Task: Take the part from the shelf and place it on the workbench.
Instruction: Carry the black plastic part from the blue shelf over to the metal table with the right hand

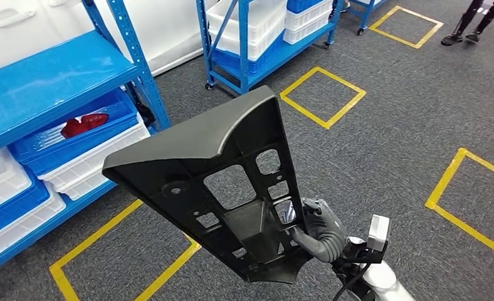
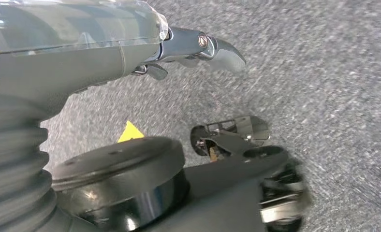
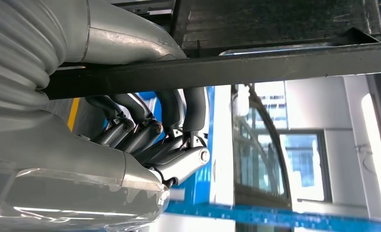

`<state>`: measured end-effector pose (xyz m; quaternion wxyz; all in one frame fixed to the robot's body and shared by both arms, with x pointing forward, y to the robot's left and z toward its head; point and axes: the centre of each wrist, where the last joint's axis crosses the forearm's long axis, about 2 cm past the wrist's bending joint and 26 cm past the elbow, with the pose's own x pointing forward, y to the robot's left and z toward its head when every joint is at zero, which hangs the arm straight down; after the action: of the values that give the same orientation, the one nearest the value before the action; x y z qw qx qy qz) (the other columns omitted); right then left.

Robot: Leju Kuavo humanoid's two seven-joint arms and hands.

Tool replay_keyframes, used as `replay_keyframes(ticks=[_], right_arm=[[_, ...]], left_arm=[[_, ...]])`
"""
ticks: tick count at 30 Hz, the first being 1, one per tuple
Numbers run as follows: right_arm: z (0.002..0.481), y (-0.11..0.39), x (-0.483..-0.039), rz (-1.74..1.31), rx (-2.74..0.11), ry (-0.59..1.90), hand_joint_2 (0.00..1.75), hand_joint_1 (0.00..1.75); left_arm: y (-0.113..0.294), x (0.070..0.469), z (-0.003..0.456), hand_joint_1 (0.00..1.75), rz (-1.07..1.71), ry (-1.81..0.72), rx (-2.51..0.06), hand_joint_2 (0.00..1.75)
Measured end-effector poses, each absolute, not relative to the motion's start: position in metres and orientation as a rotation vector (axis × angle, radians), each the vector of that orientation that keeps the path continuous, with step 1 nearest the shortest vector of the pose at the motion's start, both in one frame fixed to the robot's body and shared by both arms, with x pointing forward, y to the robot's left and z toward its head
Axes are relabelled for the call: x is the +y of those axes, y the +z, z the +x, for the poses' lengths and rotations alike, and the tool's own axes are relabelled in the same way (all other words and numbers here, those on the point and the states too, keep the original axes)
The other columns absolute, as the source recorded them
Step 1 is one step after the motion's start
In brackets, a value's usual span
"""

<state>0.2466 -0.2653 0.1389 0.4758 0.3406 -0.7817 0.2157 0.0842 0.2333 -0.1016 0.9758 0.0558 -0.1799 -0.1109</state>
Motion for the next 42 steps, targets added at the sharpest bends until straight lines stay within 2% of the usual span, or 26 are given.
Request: replay_keyframes(ticks=[12, 28, 42], right_arm=[[0.247, 0.137, -0.264, 0.881, -1.893, 0.512, 1.75, 1.75], [0.242, 0.129, -0.268, 0.894, -1.862, 0.505, 1.75, 1.75], [0.237, 0.120, -0.267, 0.934, -1.854, 0.479, 1.75, 1.75]], left_arm=[[-0.103, 0.238, 0.080, 0.00, 0.139, -0.231, -0.370, 1.75], [-0.107, 0.252, 0.063, 0.00, 0.186, -0.208, -0.221, 1.75], [-0.107, 0.263, 0.063, 0.00, 0.220, -0.243, -0.330, 1.75]])
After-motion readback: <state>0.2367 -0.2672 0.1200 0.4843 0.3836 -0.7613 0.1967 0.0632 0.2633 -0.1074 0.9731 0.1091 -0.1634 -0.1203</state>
